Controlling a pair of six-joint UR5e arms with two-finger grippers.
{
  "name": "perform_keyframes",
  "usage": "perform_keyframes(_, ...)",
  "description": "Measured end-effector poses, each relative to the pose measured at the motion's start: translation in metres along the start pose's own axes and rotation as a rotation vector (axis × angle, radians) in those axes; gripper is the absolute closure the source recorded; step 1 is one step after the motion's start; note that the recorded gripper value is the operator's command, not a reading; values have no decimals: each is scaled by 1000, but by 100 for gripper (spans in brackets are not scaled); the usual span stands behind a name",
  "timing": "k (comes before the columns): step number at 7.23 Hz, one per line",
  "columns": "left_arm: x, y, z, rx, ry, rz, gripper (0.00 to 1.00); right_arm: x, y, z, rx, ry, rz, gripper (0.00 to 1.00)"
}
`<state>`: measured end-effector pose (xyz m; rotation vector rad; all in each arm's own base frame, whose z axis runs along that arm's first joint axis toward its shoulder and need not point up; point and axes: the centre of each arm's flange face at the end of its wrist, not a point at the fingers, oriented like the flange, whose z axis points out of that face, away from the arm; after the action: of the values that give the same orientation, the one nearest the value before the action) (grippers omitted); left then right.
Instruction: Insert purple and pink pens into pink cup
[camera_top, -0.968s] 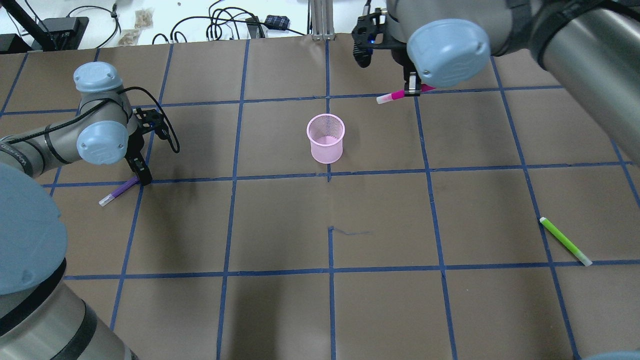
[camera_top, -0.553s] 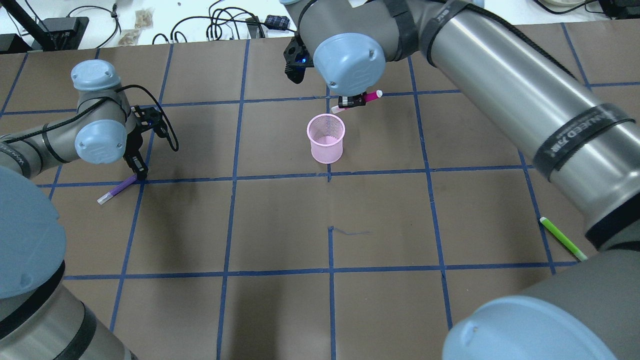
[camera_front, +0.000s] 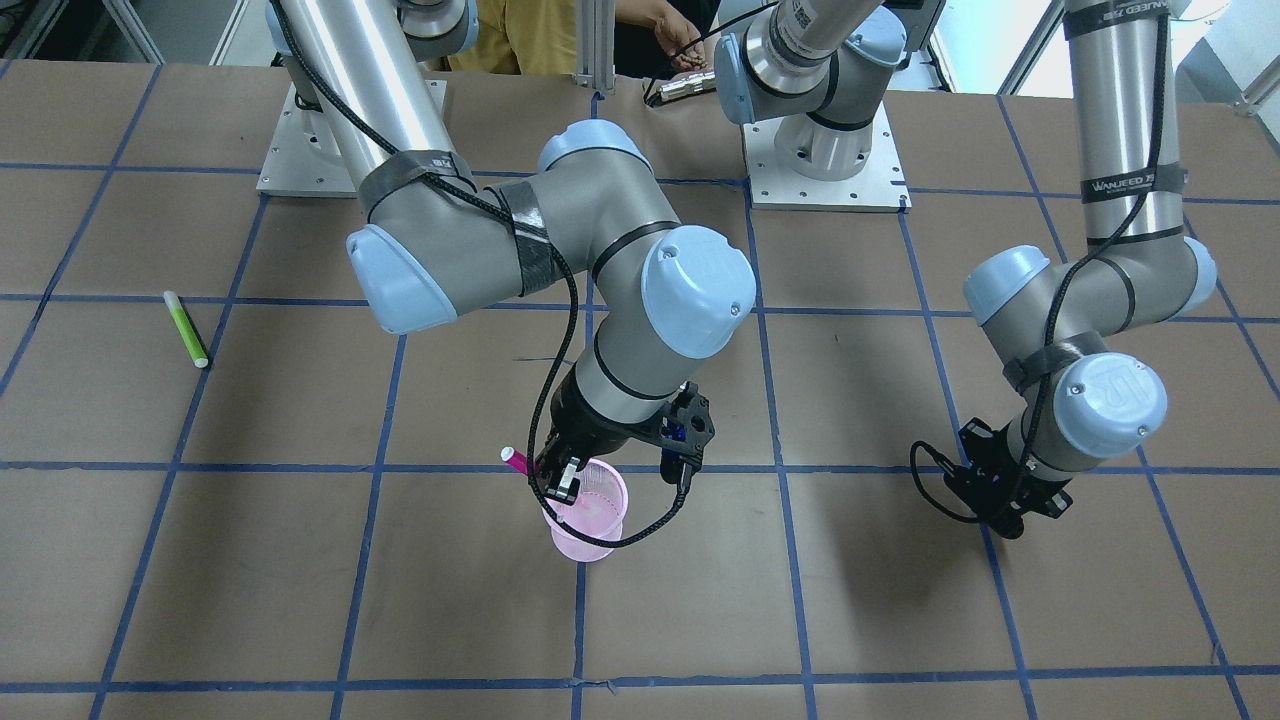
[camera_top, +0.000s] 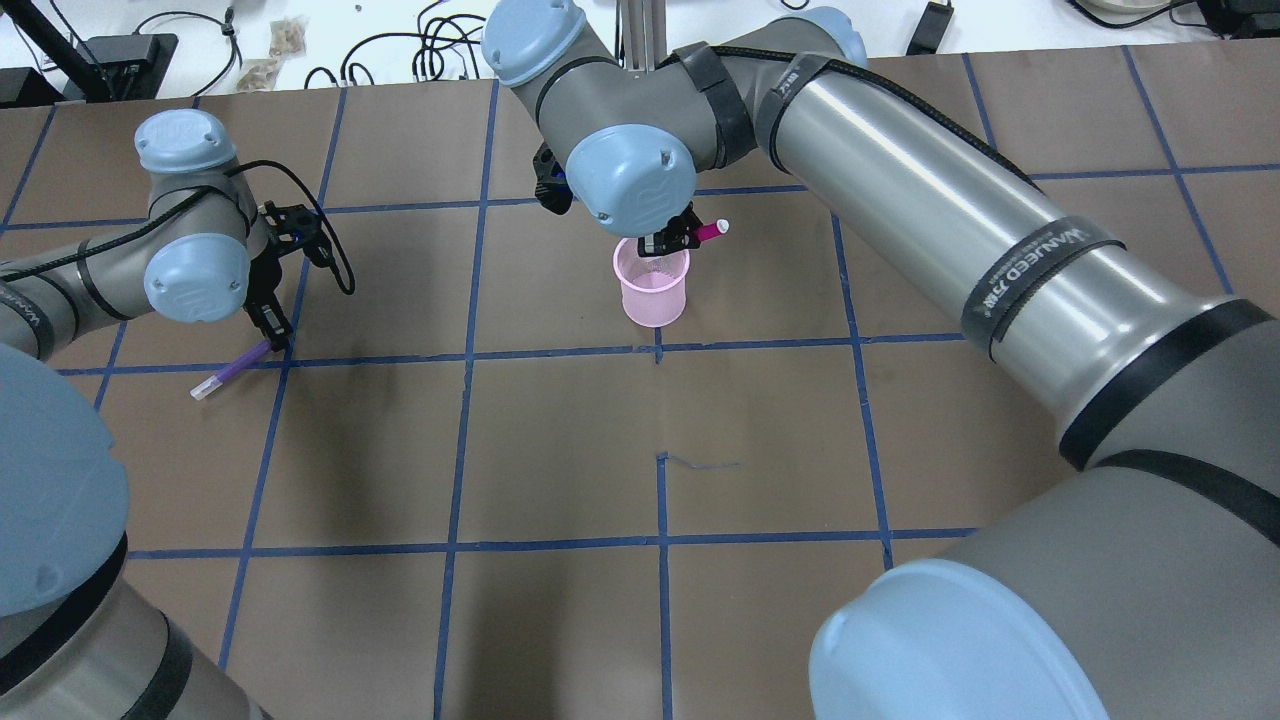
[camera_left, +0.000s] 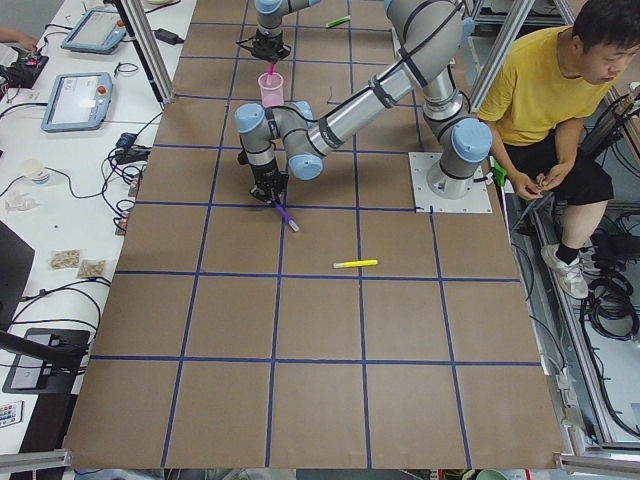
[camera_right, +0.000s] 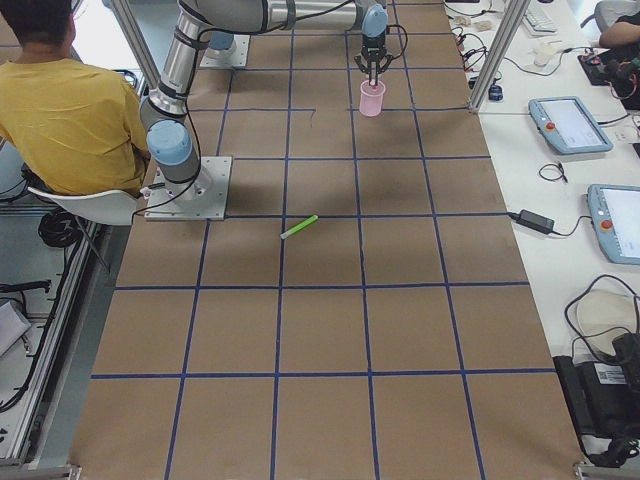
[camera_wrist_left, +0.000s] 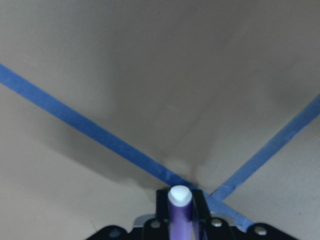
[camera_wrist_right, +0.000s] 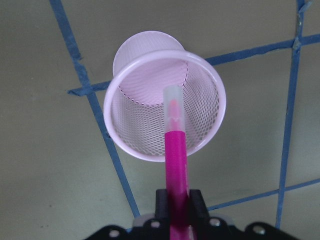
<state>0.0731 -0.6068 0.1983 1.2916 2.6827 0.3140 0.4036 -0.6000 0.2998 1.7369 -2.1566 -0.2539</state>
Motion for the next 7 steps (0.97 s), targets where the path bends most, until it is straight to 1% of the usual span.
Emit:
perform_keyframes(1, 0, 3, -19, 14, -25, -18, 100, -1, -5, 3, -2, -1, 4, 5)
perform_keyframes(2, 2, 6, -46, 56, -53, -48, 100, 0, -7, 4, 0, -1, 7, 0)
perform_keyframes(3, 7, 8, -76, 123, -69, -67, 100, 2, -6, 2, 6, 1, 7, 0)
perform_keyframes(4, 15, 11, -103, 194, -67, -73, 100, 10, 6, -9, 18, 11, 24, 0)
perform_keyframes(5, 25, 14, -127, 259, -60, -82, 100, 27, 33, -26, 46, 18, 69, 0)
perform_keyframes(6, 36, 15, -150, 331, -46, -110, 100, 51, 76, -42, 104, 3, 144, 0)
perform_keyframes(7, 54, 12, -175, 423, -3, -156, 100, 76, 130, -54, 186, -33, 239, 1)
